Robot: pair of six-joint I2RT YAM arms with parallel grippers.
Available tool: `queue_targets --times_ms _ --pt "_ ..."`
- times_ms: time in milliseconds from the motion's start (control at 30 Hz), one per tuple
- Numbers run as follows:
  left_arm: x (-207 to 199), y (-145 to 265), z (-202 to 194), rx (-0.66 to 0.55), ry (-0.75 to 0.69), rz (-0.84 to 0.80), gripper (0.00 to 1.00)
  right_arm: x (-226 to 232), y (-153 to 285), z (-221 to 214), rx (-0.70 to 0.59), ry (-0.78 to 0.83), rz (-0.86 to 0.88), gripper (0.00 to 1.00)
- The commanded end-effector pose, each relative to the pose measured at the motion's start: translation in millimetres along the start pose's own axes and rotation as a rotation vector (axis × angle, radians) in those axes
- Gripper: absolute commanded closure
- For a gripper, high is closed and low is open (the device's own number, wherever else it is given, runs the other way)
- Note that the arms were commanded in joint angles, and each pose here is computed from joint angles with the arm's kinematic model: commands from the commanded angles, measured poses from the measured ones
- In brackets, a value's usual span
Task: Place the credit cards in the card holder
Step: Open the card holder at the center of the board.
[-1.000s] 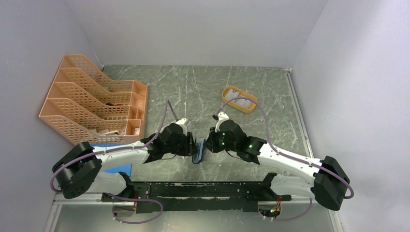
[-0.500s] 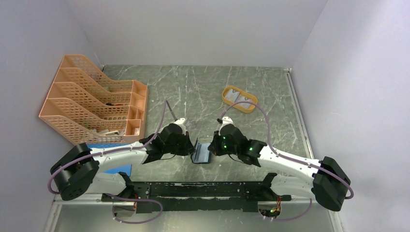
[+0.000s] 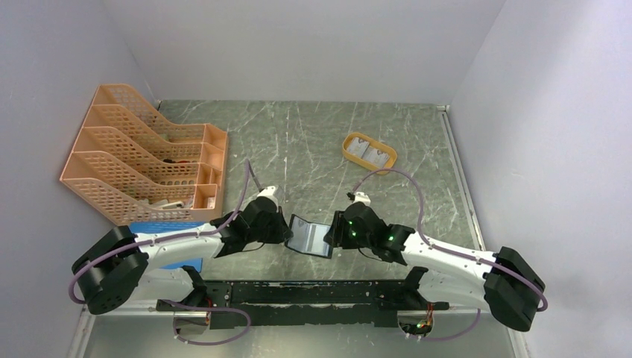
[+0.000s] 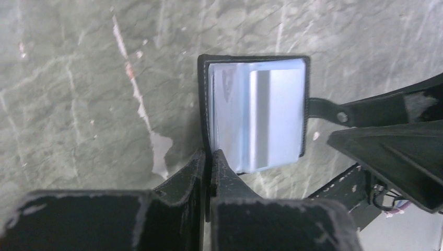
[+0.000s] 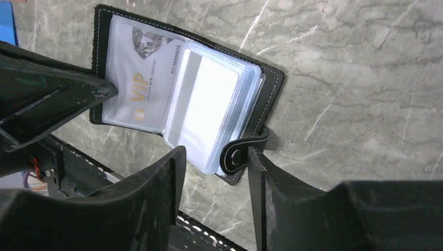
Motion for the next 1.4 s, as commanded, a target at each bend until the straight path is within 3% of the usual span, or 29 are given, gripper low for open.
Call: queue_targets --times_ms 0,333,667,833,1000,1067,1100,1167,1233,1367 --pt "22.5 1.1 -26.1 0.090 0.014 0.102 0.95 -5.0 -0.1 -4.0 -0.010 -0.094 0.004 0.47" --pt "29.1 2.8 -35.4 0.101 0.041 0.106 0.95 -21.1 -9.2 -18.6 0.017 -0.171 -0.040 0.42" --pt "36.0 2.9 -46.0 0.139 0.042 0.118 0.95 -29.0 -25.5 -3.2 -0.030 -0.171 -0.171 0.53" --pt "36.6 2.9 -45.3 0.133 0.039 0.122 0.95 -29.5 -27.7 -0.8 -0.026 -0.152 -0.169 0.70" --pt "32.2 2.3 -39.0 0.131 0.025 0.124 0.93 -23.8 -22.6 8.1 -0.054 -0.111 -0.136 1.00" --pt "25.0 6.0 -29.6 0.117 0.014 0.117 0.74 -15.1 -16.8 15.5 -0.062 -0.072 -0.101 1.00" --pt "21.7 9.1 -24.5 0.104 0.007 0.110 0.57 -11.3 -13.3 19.4 -0.067 -0.044 -0.088 1.00" --pt "14.8 16.8 -13.2 0.067 0.000 0.100 0.36 -4.8 -8.1 23.7 -0.062 -0.005 -0.060 1.00" --pt "8.8 25.2 -2.7 0.030 -0.016 0.088 0.26 0.3 -4.7 26.5 -0.052 0.028 -0.030 1.00" --pt "-0.6 36.9 11.3 -0.019 -0.045 0.055 0.22 9.9 -1.6 28.6 -0.036 0.068 0.041 1.00"
Point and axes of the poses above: each gripper's point midway between its finger pads, its own y axis back along the fingers, its own x axis along the line the jaws close on, z = x × y, the point moved 8 cm from there along y, back along the fingers, and after that the axes turned 6 degrees about -y, right-handed, at the moved point
